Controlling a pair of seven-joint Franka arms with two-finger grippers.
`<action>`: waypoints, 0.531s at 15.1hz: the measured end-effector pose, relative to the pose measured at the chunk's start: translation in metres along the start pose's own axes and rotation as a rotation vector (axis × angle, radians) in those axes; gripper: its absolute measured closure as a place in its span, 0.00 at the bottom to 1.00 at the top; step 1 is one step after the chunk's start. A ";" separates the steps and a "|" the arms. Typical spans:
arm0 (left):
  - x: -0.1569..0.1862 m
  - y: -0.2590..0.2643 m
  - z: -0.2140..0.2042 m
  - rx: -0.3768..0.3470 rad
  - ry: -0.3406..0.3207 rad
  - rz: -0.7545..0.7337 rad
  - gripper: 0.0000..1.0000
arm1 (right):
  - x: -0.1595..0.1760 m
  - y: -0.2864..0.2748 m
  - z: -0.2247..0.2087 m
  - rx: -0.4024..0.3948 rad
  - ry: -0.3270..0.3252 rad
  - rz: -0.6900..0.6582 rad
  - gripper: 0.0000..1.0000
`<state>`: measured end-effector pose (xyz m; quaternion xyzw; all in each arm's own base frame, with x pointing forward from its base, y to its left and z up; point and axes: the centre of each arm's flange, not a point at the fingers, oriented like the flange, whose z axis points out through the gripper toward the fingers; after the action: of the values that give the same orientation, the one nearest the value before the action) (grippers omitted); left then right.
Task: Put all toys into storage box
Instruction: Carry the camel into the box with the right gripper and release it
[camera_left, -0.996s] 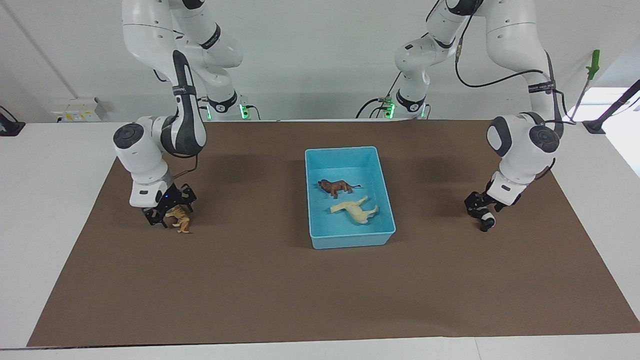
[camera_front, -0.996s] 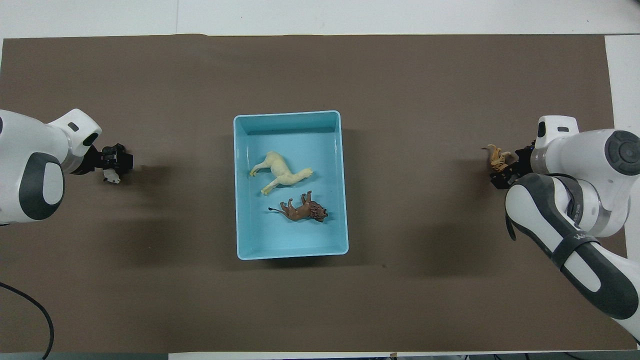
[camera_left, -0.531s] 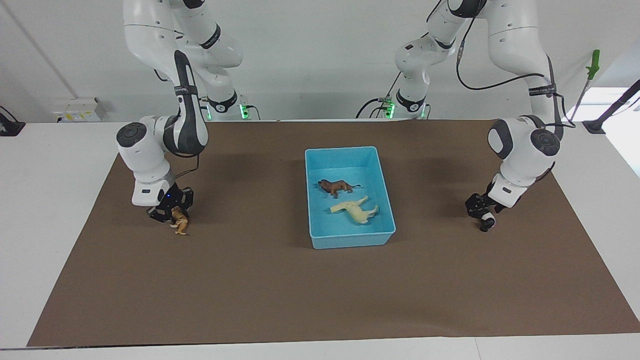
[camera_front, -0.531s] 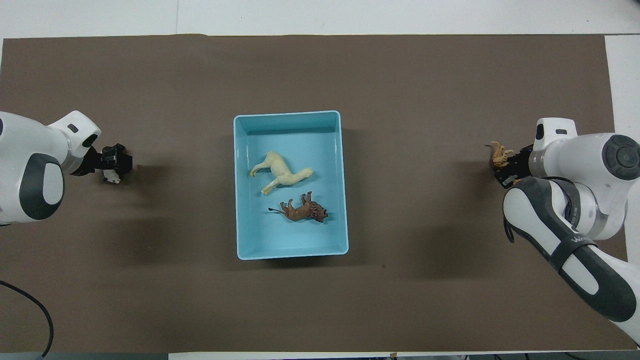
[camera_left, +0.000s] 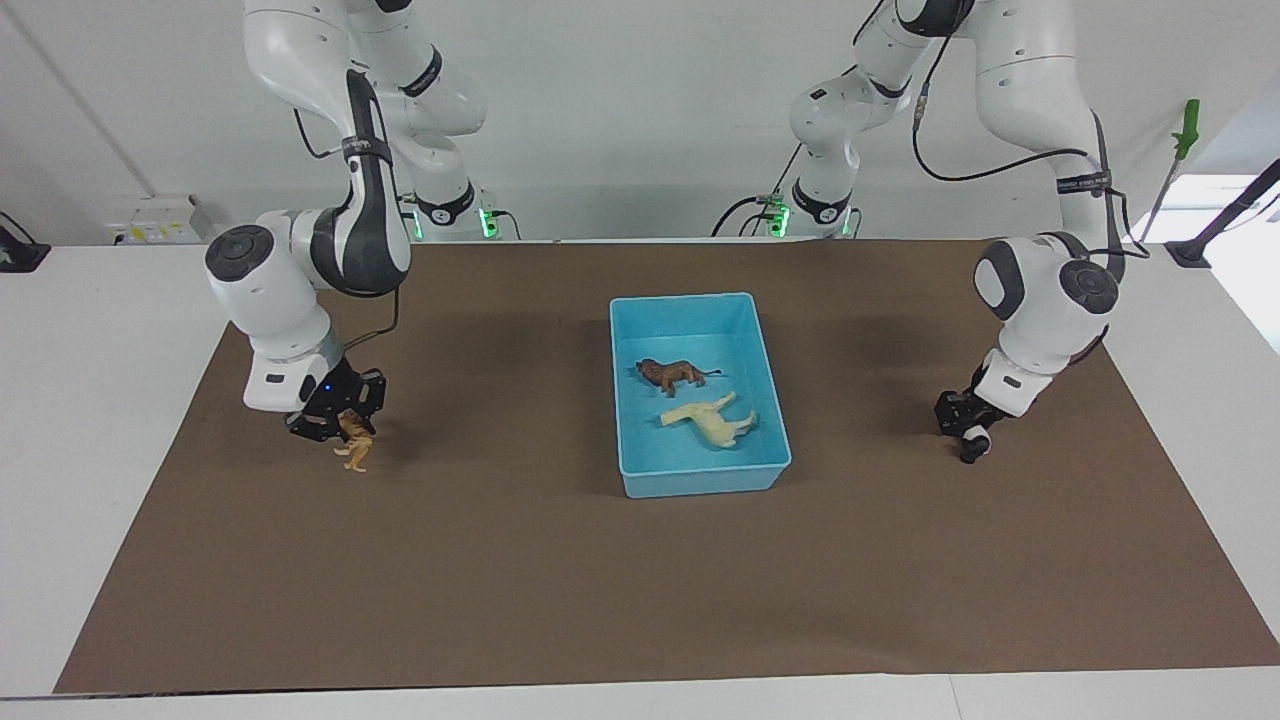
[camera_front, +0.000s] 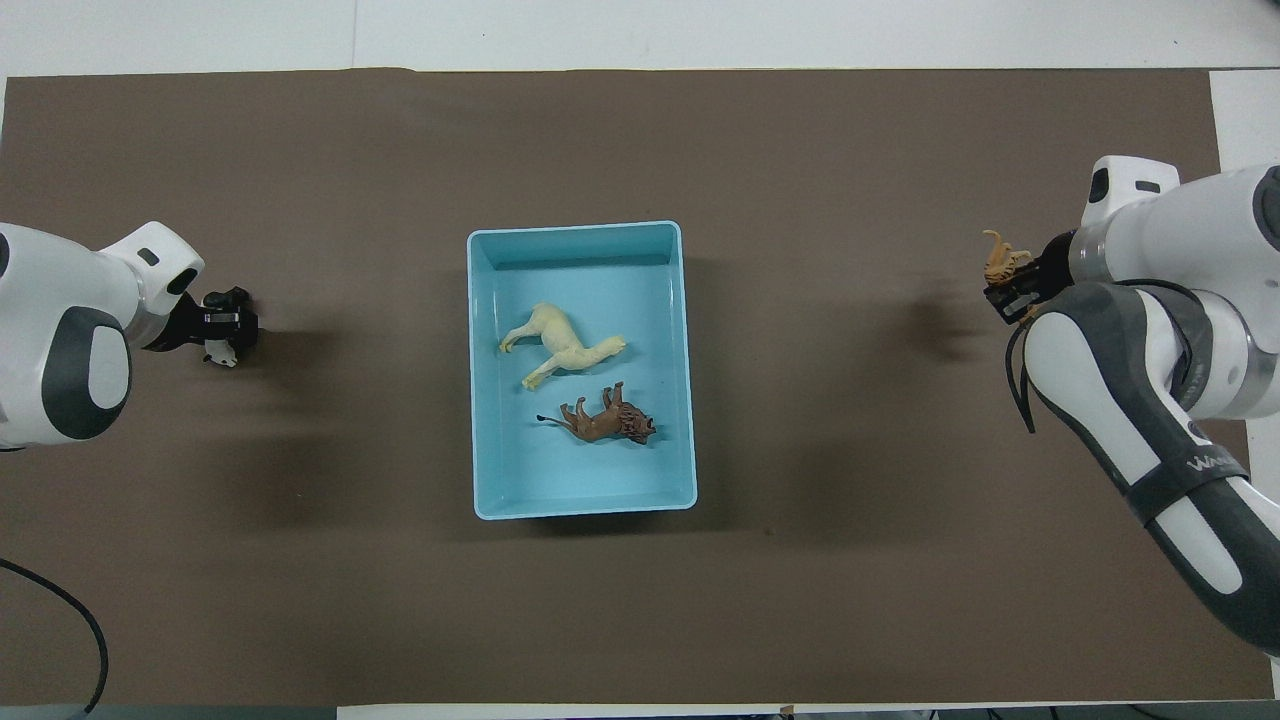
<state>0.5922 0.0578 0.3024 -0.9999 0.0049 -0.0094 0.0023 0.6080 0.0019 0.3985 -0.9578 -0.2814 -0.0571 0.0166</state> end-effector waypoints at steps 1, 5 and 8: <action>0.000 0.000 0.000 0.000 0.000 0.000 0.44 | 0.021 -0.018 -0.020 0.041 0.024 0.056 0.68; 0.003 -0.001 -0.004 -0.014 0.002 -0.018 0.44 | 0.093 -0.111 -0.085 0.116 0.083 0.295 0.68; 0.011 -0.005 -0.022 -0.022 -0.023 -0.034 0.44 | 0.137 -0.215 -0.101 0.156 0.128 0.427 0.68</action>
<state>0.6032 0.0629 0.3242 -0.9999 -0.0120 0.0018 -0.0087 0.5954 0.2500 0.5148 -0.9858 -0.0742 -0.0908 0.1199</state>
